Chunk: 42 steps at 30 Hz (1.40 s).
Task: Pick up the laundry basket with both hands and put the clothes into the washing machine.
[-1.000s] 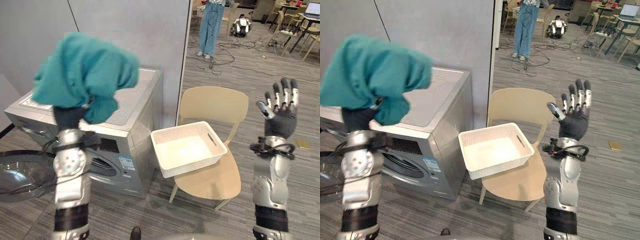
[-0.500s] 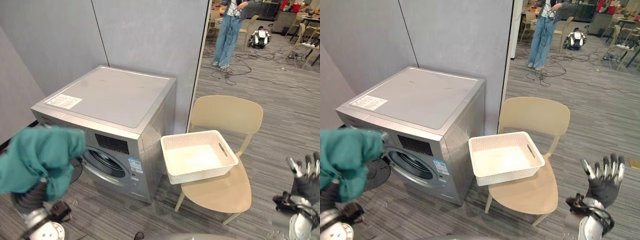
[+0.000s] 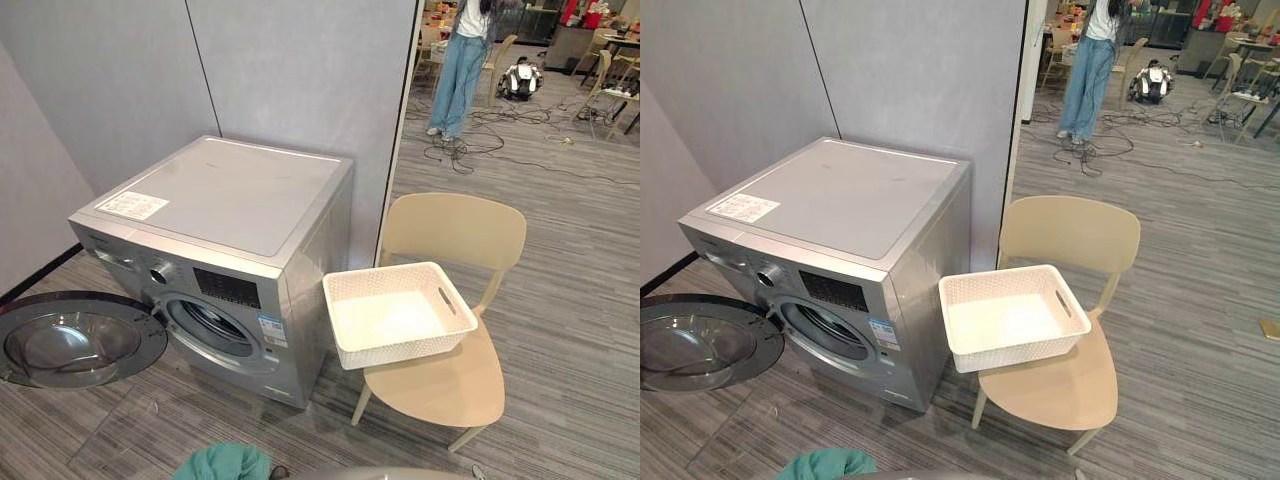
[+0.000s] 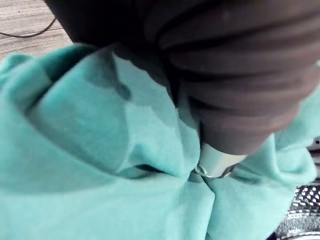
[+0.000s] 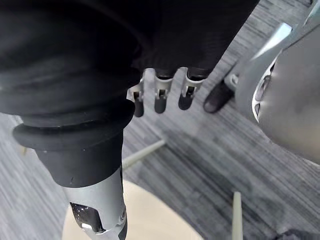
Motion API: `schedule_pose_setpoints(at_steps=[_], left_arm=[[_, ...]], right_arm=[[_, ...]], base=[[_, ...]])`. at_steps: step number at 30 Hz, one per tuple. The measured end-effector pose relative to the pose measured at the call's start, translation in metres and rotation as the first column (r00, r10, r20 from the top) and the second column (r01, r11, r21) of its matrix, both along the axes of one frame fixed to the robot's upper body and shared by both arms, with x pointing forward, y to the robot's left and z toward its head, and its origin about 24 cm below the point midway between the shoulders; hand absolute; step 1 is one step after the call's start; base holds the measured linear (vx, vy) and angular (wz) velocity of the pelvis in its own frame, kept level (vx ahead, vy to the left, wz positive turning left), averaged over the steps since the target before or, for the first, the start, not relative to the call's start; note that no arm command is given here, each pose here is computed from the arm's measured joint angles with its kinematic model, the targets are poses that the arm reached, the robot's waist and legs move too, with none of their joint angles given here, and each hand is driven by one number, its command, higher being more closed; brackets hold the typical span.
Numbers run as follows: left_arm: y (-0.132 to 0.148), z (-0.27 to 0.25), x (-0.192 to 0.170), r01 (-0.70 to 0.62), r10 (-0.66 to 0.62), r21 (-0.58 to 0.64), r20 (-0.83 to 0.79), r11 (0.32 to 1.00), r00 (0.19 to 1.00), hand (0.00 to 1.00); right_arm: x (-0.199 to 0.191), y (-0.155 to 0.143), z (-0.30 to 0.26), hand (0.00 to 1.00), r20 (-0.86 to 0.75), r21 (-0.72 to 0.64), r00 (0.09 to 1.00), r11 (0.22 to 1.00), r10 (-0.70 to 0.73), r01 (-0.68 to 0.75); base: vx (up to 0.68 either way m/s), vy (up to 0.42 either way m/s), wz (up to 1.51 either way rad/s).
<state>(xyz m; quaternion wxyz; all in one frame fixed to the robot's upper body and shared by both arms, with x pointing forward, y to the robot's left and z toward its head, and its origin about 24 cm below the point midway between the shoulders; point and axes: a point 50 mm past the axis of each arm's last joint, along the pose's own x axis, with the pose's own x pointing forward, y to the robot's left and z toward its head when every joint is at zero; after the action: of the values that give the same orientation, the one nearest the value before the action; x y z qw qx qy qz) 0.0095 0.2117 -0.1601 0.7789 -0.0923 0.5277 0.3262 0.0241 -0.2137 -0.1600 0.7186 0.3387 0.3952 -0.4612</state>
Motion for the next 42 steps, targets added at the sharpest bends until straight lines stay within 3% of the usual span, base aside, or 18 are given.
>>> schedule_pose_setpoints(at_steps=[5,11,15,18,24,31,36,42], left_arm=[[-0.007,-0.002,0.024,0.085,-0.084,-0.024,0.043,0.996,0.996,1.0],[-0.005,0.007,0.066,0.22,-0.222,0.034,0.147,0.975,0.964,1.0],[-0.012,0.012,0.082,0.197,-0.2,0.032,0.218,0.98,0.955,1.0],[-0.02,0.012,0.085,0.206,-0.204,0.016,0.235,0.979,0.95,1.0],[-0.012,0.013,0.083,0.171,-0.172,0.025,0.235,0.985,0.957,1.0],[-0.019,0.005,0.083,0.187,-0.18,-0.022,0.189,0.982,0.965,1.0],[-0.008,0.007,0.088,0.368,-0.372,0.05,0.149,0.928,0.916,1.0],[-0.004,0.005,0.072,0.399,-0.403,0.052,0.1,0.915,0.91,1.0]], right_arm=[[0.019,0.01,-0.003,0.0,0.017,0.037,0.999,0.998,0.05,-0.051],[0.056,0.016,0.002,0.0,0.086,0.016,0.982,0.985,0.169,-0.171],[0.086,0.024,0.005,0.0,0.117,0.012,0.963,0.97,0.242,-0.245],[0.114,0.02,0.014,0.0,0.088,-0.108,0.873,0.876,0.479,-0.47],[0.158,0.007,0.034,0.0,0.112,-0.241,0.786,0.784,0.608,-0.572],[0.142,-0.001,0.025,0.0,0.07,-0.187,0.828,0.823,0.556,-0.536],[0.123,0.01,0.014,0.0,0.034,-0.12,0.828,0.825,0.56,-0.553],[0.109,0.006,0.007,0.0,-0.03,-0.084,0.816,0.812,0.577,-0.577]], base=[[0.03,-0.001,-0.11],[0.06,-0.048,0.17],[0.04,-0.136,1.0],[0.01,-0.13,1.58],[0.02,0.009,0.7],[0.0,0.075,0.7],[0.0,0.08,0.16],[-0.02,0.02,0.15]])
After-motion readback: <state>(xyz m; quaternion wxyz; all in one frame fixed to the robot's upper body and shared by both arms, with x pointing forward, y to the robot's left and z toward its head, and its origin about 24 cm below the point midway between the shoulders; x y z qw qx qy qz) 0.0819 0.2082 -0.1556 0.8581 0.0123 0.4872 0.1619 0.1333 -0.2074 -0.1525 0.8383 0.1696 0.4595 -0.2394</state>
